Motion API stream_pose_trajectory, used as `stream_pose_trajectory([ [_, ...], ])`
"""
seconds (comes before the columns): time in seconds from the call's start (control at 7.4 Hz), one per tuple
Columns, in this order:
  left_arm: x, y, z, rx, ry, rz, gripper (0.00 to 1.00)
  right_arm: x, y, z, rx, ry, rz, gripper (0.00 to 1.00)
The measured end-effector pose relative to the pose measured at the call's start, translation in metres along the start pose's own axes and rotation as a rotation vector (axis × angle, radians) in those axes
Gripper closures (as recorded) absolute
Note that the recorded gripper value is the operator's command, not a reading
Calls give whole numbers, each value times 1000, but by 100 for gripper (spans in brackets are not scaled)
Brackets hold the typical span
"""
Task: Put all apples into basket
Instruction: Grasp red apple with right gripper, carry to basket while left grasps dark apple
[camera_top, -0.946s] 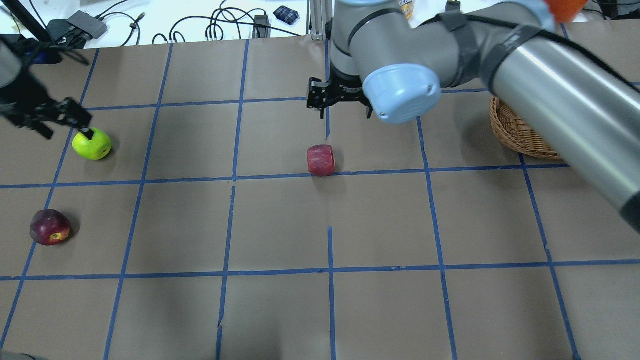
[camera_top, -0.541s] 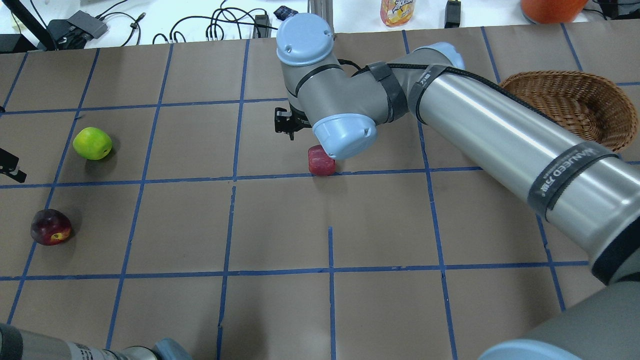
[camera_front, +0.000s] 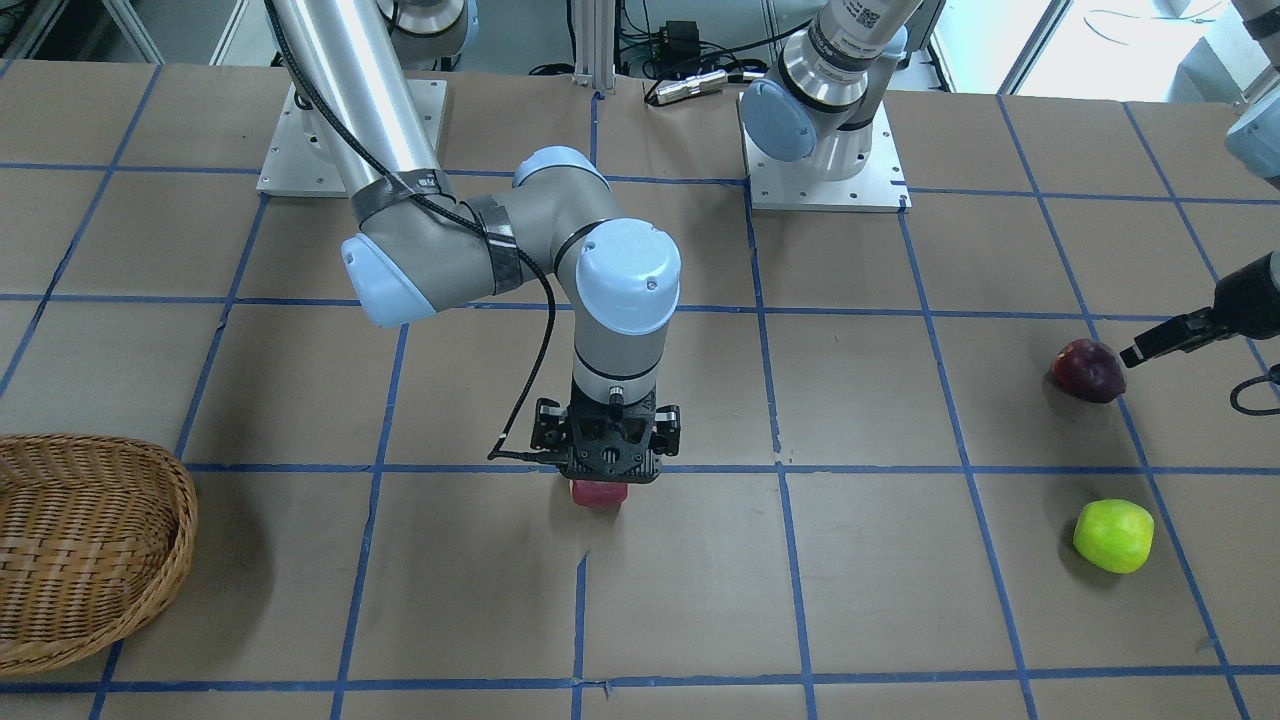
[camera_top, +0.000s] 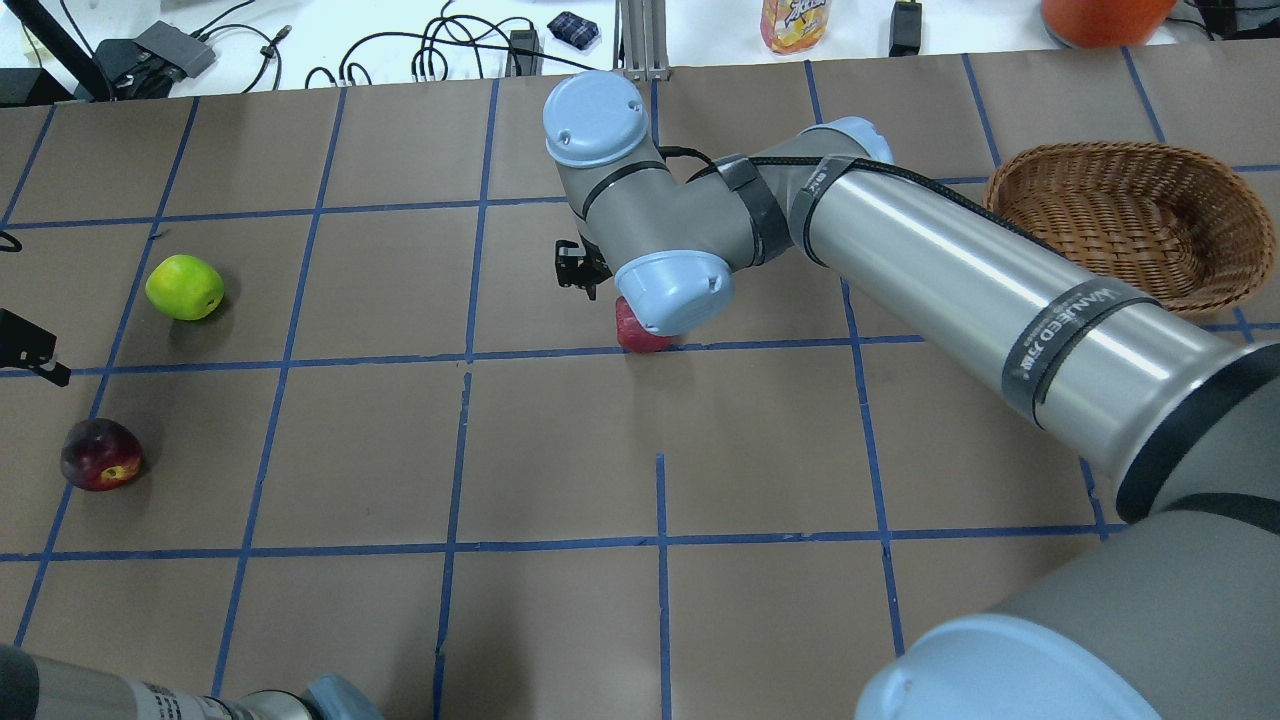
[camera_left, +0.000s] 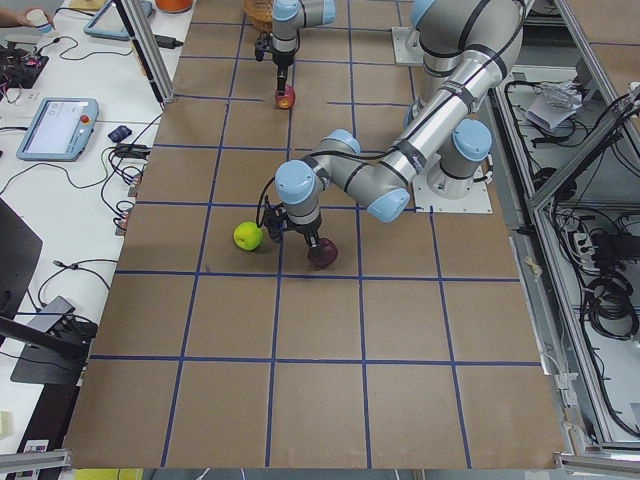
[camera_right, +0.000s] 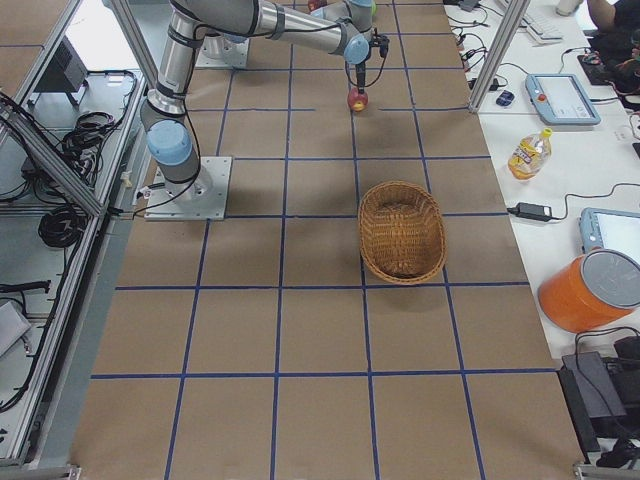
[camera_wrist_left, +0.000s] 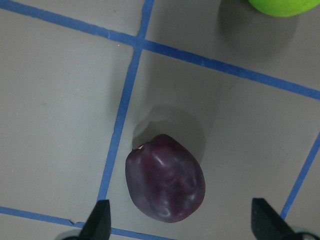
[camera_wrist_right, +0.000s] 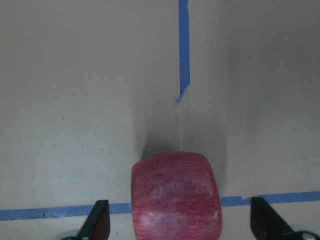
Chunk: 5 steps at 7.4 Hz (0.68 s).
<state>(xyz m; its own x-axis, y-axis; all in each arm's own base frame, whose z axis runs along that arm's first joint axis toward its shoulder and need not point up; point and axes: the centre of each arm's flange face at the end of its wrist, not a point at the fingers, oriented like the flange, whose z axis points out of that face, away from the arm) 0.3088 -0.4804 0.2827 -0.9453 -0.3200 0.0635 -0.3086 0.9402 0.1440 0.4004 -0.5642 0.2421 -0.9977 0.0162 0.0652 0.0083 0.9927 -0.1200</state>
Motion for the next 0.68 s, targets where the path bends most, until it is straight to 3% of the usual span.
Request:
stream_pose_trajectory([
  [0.41, 1, 1, 31, -19, 8, -76, 0, -4, -1, 24, -21, -3, -9, 2],
  [0.54, 1, 4, 44, -9, 2, -86, 0, -4, -1, 31, -30, 1, -10, 25],
  [0.68, 2, 6, 53, 6, -6, -88, 0, -4, -1, 36, -36, 6, -11, 40],
])
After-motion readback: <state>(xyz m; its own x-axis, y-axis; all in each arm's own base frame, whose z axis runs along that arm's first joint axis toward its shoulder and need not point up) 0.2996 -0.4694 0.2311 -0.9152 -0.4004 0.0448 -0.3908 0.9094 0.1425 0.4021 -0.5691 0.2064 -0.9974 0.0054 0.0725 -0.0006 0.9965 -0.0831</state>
